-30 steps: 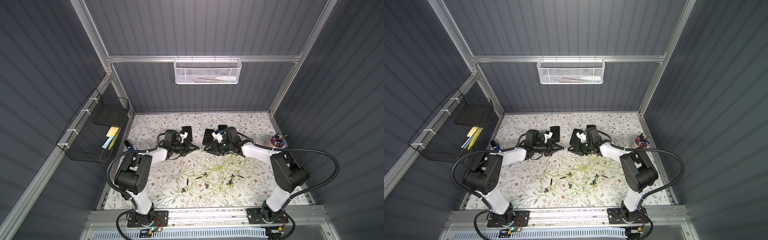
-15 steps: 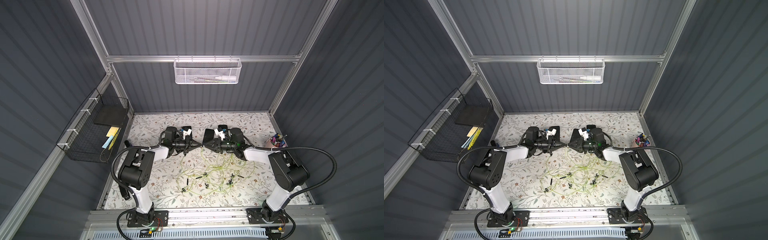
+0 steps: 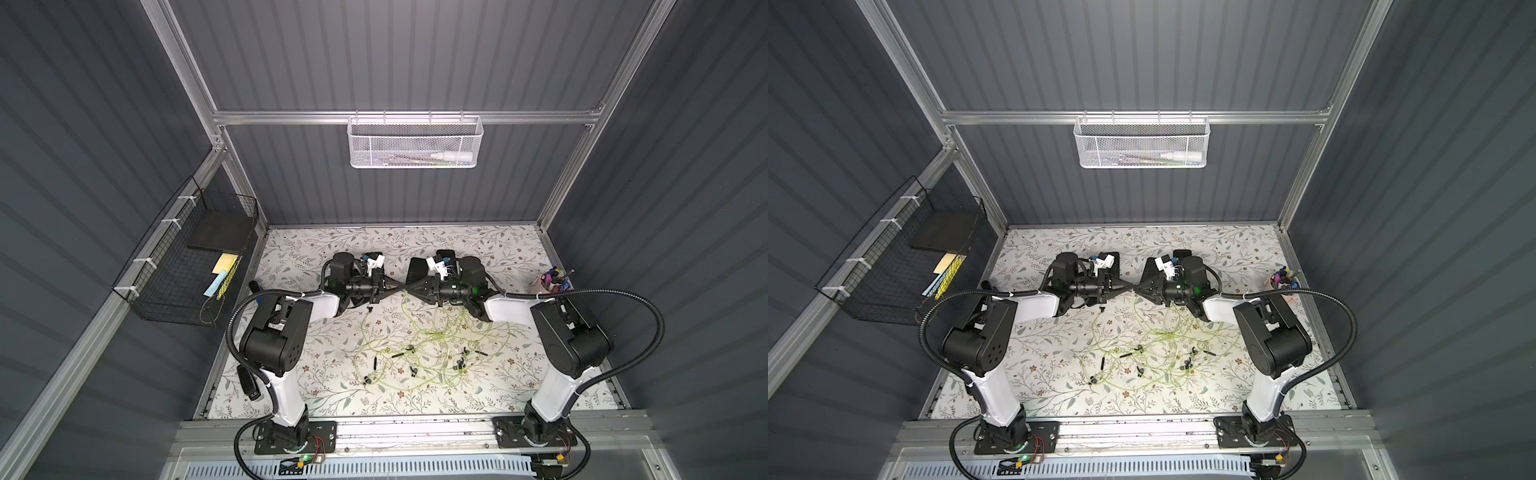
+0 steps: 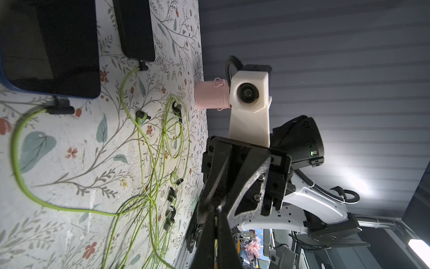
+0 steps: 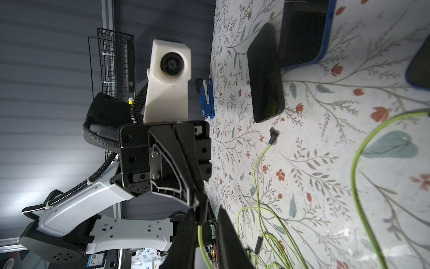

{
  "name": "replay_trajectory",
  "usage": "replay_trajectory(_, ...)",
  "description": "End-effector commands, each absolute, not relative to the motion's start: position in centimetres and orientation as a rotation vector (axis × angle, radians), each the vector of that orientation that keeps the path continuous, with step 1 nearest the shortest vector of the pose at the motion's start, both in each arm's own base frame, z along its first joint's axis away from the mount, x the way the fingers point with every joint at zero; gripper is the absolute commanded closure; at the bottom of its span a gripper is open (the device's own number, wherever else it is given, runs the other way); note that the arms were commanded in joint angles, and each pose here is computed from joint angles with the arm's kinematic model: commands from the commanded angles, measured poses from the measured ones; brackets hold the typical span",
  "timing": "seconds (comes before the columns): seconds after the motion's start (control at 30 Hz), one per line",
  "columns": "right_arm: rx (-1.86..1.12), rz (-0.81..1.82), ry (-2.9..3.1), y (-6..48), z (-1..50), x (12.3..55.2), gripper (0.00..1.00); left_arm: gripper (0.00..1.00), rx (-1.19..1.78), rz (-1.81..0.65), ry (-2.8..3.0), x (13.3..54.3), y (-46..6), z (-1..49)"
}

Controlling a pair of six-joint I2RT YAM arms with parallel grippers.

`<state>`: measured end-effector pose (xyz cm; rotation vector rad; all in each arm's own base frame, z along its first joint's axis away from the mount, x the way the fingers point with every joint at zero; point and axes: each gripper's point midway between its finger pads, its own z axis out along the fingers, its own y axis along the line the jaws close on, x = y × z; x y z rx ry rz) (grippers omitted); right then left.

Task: Plug wired earphones into phones
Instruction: Pick up the wired earphone from the center of the board.

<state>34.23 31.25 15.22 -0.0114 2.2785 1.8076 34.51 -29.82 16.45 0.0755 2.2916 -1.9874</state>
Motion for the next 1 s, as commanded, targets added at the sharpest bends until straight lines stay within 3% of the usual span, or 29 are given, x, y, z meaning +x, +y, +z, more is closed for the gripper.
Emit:
replay_trajectory(0.0, -0.062, 1.830, 2.245, 31.9, 16.2, 34.4, 0.81, 1.00, 0.120, -2.017, 2.283, 34.0, -30.3, 16.5)
replay_trajectory(0.13, -0.064, 1.827, 2.236, 32.0, 16.3, 34.6, 0.85, 1.00, 0.143, -2.023, 2.278, 33.8, -30.5, 16.7)
replay_trajectory(0.43, -0.069, 1.822, 2.219, 31.9, 16.6, 34.8, 0.81, 1.00, 0.163, -2.032, 2.276, 33.4, -30.5, 16.9)
replay_trajectory(0.73, -0.076, 1.829, 2.221, 31.9, 16.6, 34.5, 0.95, 1.00, 0.159, -2.028, 2.276, 33.5, -30.6, 16.9)
replay_trajectory(0.9, -0.077, 1.825, 2.213, 31.8, 16.7, 34.6, 0.97, 1.00, 0.141, -1.996, 2.287, 33.9, -30.6, 16.7)
replay_trajectory(0.93, -0.076, 1.824, 2.212, 31.9, 16.7, 34.6, 0.97, 0.96, 0.141, -1.984, 2.295, 34.0, -30.6, 16.7)
replay_trajectory(0.97, -0.077, 1.823, 2.211, 31.8, 16.7, 34.6, 0.97, 0.78, 0.139, -1.956, 2.304, 34.3, -30.5, 16.7)
